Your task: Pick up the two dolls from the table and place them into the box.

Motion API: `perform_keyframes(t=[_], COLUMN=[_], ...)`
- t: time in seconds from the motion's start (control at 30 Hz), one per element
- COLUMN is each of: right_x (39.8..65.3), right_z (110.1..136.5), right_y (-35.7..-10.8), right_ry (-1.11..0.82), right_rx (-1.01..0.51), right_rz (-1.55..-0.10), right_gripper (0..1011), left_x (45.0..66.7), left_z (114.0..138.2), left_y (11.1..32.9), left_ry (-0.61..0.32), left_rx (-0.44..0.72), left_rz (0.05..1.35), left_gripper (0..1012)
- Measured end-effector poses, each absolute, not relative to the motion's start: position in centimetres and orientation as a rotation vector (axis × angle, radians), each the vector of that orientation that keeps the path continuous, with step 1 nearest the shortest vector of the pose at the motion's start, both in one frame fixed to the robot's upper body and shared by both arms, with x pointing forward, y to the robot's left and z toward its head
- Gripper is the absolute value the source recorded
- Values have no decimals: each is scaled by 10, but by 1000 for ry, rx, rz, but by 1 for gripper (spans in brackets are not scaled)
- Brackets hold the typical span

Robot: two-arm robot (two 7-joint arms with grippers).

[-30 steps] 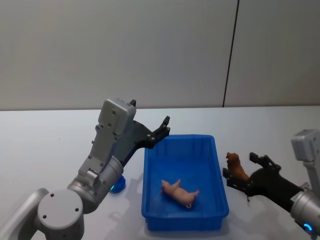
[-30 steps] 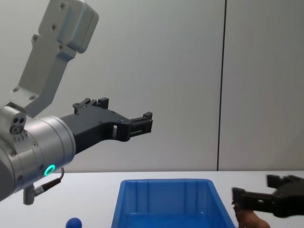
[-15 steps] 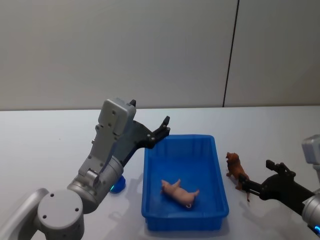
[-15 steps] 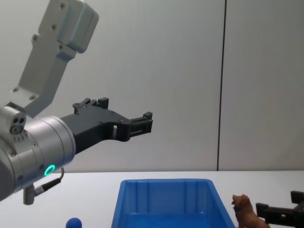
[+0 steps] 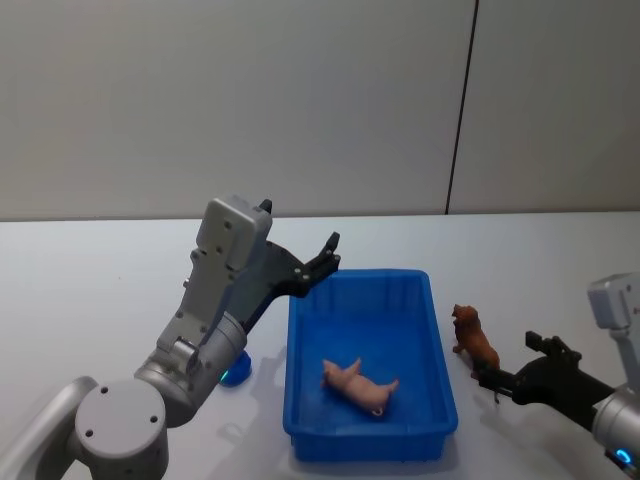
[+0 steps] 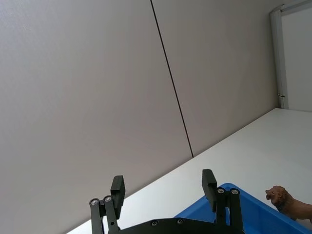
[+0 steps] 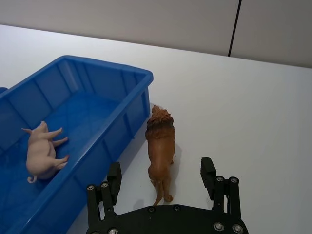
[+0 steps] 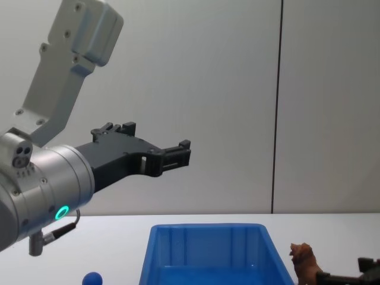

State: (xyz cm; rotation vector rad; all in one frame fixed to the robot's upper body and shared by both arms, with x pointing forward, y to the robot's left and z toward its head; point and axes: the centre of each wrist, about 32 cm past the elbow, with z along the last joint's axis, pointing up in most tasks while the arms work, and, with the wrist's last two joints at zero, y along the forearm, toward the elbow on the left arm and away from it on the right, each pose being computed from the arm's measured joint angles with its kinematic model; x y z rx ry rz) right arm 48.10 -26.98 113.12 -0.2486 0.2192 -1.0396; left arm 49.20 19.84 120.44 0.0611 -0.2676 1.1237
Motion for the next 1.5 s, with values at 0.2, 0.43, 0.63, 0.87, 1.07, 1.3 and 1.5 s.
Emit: perform_keyframes(t=[0.2, 0.43, 0.63, 0.87, 1.07, 1.3, 1.5], right_x=[485, 490, 493, 495, 496, 498, 500], right_z=[1127, 1120, 1118, 1117, 1119, 1130, 1142], right_y=[-267, -264, -263, -263, -263, -263, -262], right_ry=[237, 264, 271, 269, 241, 173, 116], right_rx=[-262, -280, -285, -284, -263, -210, -163], right_rz=[-1032, -1031, -1036, -1042, -1051, -1068, -1070], right_gripper=[924, 772, 560, 333, 257, 257, 257], left_x=[492, 492, 492, 492, 492, 492, 492], left_z=[1204, 1204, 1204, 1204, 1204, 1204, 1204], left_y=[198, 198, 198, 198, 198, 198, 198], left_ry=[-268, -268, -268, -268, -268, -268, -268], left_rx=[61, 61, 61, 61, 61, 61, 61], left_rz=[1124, 1124, 1124, 1124, 1124, 1124, 1124], left_gripper=[1001, 1001, 1001, 1001, 1001, 1001, 1001])
